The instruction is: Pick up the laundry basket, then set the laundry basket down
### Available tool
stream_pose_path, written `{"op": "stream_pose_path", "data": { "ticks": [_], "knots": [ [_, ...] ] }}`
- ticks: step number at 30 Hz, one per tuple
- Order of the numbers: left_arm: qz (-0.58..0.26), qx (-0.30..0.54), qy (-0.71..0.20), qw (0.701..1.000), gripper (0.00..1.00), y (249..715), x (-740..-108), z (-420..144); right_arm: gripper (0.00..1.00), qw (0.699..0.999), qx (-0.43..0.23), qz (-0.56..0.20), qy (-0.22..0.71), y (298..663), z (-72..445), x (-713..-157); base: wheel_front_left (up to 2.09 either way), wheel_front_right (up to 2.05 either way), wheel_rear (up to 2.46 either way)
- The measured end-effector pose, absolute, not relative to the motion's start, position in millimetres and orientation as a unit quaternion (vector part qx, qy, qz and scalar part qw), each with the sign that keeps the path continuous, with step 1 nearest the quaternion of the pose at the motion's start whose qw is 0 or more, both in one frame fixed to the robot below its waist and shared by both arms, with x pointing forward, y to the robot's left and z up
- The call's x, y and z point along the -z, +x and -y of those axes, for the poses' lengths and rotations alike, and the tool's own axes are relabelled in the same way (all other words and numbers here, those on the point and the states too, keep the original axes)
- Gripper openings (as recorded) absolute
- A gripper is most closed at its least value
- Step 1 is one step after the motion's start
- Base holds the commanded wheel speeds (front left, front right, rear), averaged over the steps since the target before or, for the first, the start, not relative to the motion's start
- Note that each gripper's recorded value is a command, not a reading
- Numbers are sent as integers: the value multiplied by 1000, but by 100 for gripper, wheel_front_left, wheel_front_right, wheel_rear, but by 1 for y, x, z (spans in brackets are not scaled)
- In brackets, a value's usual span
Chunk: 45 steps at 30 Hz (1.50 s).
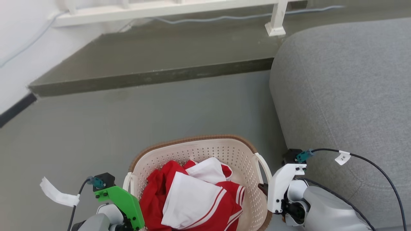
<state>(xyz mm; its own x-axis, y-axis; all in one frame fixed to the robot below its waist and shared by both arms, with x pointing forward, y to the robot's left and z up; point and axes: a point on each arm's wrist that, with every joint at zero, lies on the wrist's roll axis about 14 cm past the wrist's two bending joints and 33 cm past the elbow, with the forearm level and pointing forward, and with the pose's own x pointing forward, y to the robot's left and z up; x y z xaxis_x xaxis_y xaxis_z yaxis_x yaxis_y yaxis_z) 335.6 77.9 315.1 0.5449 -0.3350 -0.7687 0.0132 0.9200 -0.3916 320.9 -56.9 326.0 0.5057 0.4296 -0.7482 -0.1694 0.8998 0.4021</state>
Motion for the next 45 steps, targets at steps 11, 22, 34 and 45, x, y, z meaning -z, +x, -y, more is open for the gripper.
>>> {"op": "stream_pose_path", "data": {
  "ticks": [11,22,34,45],
  "knots": [
    [-462,111,-168,864,0,332,-324,-74,0,857,-175,-465,136,315,59,-332,0,0,0],
    [-470,116,-173,858,0,328,-323,-71,0,855,-175,-470,133,312,62,-331,0,0,0],
    [-467,121,-173,859,0,327,-324,-69,0,855,-174,-470,131,311,63,-331,0,0,0],
    [-468,123,-174,858,0,326,-323,-67,0,855,-173,-472,129,309,64,-331,0,0,0]
  ]
}}
